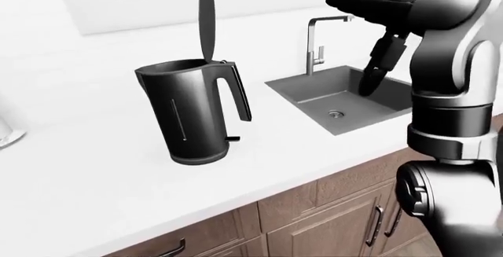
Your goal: Close the lid of the electric kettle.
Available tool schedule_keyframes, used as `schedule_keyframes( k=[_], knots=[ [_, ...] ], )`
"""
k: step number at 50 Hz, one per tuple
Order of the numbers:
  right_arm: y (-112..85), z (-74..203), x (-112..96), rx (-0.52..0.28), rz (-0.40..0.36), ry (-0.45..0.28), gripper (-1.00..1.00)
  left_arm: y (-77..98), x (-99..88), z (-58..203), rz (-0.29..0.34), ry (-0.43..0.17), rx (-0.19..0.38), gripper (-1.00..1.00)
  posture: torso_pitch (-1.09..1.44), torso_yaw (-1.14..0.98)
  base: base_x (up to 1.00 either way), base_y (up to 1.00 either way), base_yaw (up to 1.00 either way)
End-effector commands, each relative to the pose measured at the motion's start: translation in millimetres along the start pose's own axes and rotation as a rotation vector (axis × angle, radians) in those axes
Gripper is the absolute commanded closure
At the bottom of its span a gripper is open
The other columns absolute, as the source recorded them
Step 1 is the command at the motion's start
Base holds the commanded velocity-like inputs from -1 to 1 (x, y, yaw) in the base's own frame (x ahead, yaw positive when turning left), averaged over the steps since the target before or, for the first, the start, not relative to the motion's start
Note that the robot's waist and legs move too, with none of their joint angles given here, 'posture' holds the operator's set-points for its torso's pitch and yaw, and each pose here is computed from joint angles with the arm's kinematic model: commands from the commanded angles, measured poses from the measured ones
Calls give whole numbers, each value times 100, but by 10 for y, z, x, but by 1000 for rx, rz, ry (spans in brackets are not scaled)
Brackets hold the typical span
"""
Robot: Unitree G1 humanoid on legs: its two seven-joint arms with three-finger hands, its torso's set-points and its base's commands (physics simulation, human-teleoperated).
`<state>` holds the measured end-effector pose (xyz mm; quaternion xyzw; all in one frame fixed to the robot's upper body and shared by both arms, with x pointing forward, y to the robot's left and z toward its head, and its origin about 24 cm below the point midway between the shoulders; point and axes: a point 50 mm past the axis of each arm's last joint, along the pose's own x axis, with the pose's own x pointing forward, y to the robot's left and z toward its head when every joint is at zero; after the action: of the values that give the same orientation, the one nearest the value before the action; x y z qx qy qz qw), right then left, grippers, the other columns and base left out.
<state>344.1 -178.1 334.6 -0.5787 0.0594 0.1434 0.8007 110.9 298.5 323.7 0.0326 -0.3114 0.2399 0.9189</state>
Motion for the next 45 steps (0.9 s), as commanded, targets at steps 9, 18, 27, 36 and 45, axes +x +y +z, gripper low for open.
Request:
schedule_keyframes(
  k=[9, 18, 27, 36, 45],
  knots=[
    [-39, 225, -7, -77, -32, -36, -100, -4, 16, 57, -3, -35, 0, -100, -60, 0, 0, 0, 0],
    [59, 352, 127, -114, 7, -44, -100, -5, 17, 48, -3, -33, -3, -100, -60, 0, 0, 0, 0],
    [132, 538, 289, -134, 29, -61, -100, 1, 17, 46, -2, -32, -4, -100, -60, 0, 0, 0, 0],
    [103, 724, 419, -160, 40, -69, -100, 3, 15, 50, -2, -32, -8, -100, -60, 0, 0, 0, 0],
    [171, 848, 487, -171, 63, -85, -100, 1, 19, 46, 0, -32, -12, -100, -60, 0, 0, 0, 0]
  ],
)
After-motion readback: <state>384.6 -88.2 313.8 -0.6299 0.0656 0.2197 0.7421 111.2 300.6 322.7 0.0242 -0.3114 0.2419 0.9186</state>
